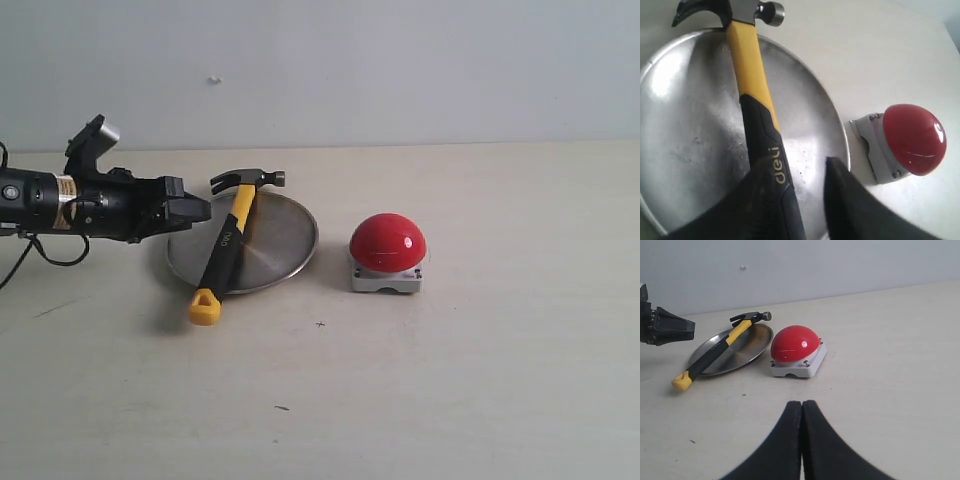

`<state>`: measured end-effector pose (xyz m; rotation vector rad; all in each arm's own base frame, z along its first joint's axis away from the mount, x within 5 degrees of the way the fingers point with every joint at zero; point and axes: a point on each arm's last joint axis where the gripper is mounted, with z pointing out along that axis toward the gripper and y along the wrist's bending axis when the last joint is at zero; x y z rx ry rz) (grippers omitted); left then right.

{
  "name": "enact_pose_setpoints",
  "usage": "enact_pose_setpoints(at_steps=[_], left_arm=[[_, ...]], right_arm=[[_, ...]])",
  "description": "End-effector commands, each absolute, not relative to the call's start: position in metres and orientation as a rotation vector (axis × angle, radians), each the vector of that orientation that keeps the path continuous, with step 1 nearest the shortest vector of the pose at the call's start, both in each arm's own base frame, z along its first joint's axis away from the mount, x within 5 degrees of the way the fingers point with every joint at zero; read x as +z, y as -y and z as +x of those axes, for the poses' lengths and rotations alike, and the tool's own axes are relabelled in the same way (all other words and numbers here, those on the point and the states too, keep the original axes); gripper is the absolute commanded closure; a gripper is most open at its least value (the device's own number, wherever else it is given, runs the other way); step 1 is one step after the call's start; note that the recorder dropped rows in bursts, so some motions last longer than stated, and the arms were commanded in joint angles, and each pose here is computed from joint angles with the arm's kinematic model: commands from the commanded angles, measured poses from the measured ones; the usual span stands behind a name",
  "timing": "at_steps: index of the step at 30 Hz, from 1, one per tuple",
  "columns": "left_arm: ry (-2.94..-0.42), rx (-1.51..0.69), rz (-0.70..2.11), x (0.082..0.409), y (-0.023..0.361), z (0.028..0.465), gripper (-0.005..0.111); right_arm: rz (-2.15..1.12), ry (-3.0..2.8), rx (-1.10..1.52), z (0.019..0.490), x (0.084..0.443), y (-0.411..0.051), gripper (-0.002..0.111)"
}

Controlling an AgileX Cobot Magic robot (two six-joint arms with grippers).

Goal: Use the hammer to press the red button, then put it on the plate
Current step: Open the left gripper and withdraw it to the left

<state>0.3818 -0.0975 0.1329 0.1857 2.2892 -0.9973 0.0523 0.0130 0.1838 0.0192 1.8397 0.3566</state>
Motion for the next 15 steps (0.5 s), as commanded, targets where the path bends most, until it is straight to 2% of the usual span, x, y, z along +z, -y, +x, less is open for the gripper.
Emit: enact_pose_setpoints(at_steps=[1,4,9,15], left_arm=[[-2.279,-0.964,0.199,0.144,0.095,0.376,0.106],[-2.292,-0.89,0.178,0.151,0.09,0.367,0.107],[-2.29,-0.613,0.118,0.168,0.071,0.344,0.107],[-2.083,-0.529,0.102,0.206,0.06,0.288,0.107]], right_arm=[[0.012,-1.832,0.355,0.052,0.183,-0.013,0.108],[0.012,-1.832,0.355,0.052,0.183,-0.013,0.108],[0.012,-1.832,0.355,0.052,0.183,-0.013,0.108],[0.012,-1.832,0.355,0.052,0.183,-0.013,0.108]])
